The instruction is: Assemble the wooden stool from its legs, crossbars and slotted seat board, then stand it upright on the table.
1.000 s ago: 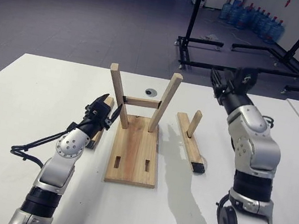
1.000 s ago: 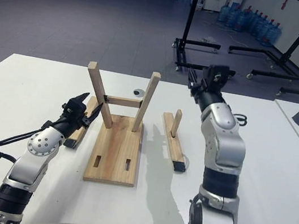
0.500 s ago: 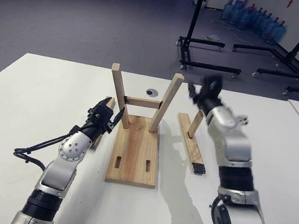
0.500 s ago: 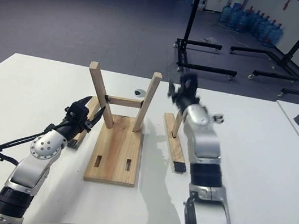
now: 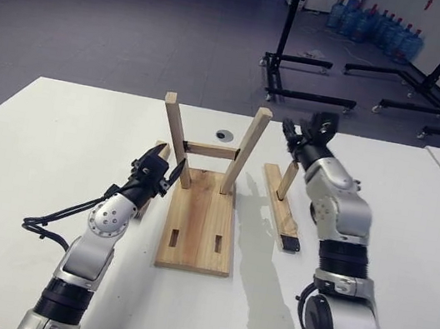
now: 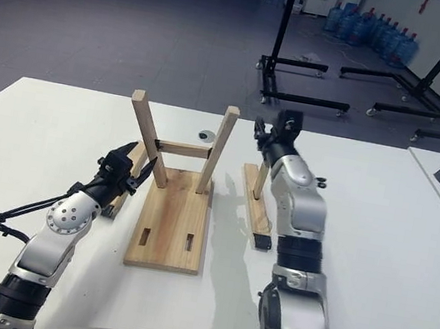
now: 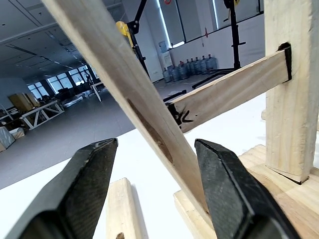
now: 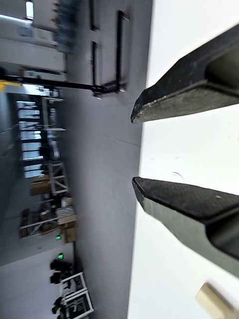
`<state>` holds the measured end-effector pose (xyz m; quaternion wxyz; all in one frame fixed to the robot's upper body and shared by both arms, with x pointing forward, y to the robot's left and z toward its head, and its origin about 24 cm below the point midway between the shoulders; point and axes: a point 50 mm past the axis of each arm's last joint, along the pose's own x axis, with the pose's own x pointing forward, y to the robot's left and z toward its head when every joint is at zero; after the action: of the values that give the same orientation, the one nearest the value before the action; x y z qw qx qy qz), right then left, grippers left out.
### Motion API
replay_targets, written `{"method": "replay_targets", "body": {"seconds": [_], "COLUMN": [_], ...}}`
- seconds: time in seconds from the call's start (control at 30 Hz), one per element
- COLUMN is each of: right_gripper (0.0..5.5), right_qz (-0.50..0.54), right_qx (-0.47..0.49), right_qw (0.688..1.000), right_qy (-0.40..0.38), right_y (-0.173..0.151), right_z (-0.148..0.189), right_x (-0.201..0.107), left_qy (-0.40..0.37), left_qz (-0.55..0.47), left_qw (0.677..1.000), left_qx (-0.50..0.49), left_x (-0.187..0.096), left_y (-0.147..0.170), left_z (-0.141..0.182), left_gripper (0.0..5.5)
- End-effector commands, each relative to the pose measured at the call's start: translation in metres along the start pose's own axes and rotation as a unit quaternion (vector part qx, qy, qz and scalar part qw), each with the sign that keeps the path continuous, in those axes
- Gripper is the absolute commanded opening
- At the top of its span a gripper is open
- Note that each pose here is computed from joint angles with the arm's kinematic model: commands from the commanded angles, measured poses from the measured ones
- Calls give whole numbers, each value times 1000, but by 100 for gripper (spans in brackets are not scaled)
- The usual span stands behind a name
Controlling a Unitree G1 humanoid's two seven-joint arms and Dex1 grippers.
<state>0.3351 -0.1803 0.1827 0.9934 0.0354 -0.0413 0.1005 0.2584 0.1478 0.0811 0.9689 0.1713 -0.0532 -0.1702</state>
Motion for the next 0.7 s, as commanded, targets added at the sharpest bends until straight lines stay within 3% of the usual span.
{"method": "replay_targets", "body": {"seconds": [0.03,0.1,0.17,0.3,0.5,0.7], "right_gripper": [200,200,242,310,424,424], "right_qz": [-30,-60,-77,-67,-77,-69], "right_qx": [7,-5,8,57,68,44], "right_qw": [999,997,987,957,950,954], "right_qy": [-19,53,144,277,296,290], "right_y": [-34,-54,-61,-19,3,9], "right_z": [27,1,-40,-106,-112,-115], "right_x": [-24,-41,-68,-111,-114,-93], "left_qy": [6,9,12,27,35,35], "left_qz": [7,10,15,4,5,-3], "left_qw": [1000,1000,1000,1000,999,999], "left_qx": [5,-1,-5,-15,-20,-19], "left_x": [-6,-8,-12,-17,-14,-11], "left_y": [3,1,1,-4,-3,-8], "left_z": [-1,-2,-2,-7,-12,-14], "left_gripper": [282,282,282,282,282,282]}}
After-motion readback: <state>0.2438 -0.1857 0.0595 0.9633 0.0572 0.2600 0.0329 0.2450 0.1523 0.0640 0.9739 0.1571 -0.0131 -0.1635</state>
